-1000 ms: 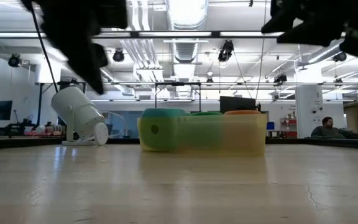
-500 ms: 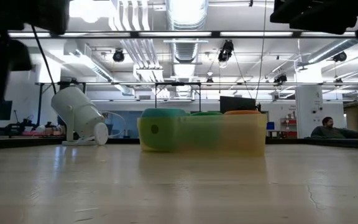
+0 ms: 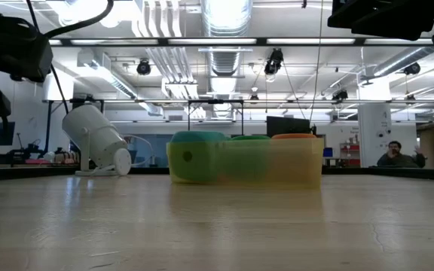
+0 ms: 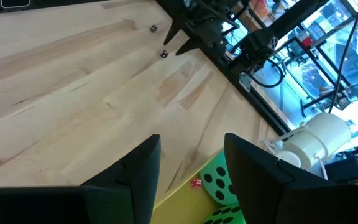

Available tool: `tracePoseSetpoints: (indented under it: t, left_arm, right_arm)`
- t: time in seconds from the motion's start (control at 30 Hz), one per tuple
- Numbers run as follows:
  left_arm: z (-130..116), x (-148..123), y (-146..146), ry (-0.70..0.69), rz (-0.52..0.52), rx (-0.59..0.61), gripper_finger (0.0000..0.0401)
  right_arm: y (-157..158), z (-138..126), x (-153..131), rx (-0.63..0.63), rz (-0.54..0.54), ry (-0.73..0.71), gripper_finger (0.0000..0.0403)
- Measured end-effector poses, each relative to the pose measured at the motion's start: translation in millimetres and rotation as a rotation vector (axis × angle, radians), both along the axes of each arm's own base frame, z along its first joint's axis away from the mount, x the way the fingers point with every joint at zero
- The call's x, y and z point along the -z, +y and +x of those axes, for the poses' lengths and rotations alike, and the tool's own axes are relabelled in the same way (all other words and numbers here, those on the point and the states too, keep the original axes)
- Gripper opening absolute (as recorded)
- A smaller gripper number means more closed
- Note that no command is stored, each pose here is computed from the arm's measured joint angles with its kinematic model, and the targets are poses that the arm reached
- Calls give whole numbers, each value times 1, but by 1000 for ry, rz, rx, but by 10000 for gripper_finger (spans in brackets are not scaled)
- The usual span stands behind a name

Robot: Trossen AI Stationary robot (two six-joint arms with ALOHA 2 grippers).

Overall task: Pick & Place Dice
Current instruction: Put the right small black dice into the yellow bin

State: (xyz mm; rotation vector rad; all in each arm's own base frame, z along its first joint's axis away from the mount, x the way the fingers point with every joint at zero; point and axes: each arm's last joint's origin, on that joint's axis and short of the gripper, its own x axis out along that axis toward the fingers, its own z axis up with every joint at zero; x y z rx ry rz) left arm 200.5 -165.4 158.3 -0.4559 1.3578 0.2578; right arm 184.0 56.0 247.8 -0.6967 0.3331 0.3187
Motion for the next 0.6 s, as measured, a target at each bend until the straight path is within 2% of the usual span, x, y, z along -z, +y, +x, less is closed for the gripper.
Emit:
tracePoseSetpoints:
  t: [0.23,0.6]
  left_arm:
    - [1,10,-1,-60,-50,-2,190]
    - [-2,15,2,-66,-36,-6,190]
  right_arm:
    - [0,0,0,-1,-2,0,173]
    - [0,0,0,-3,-9,-2,173]
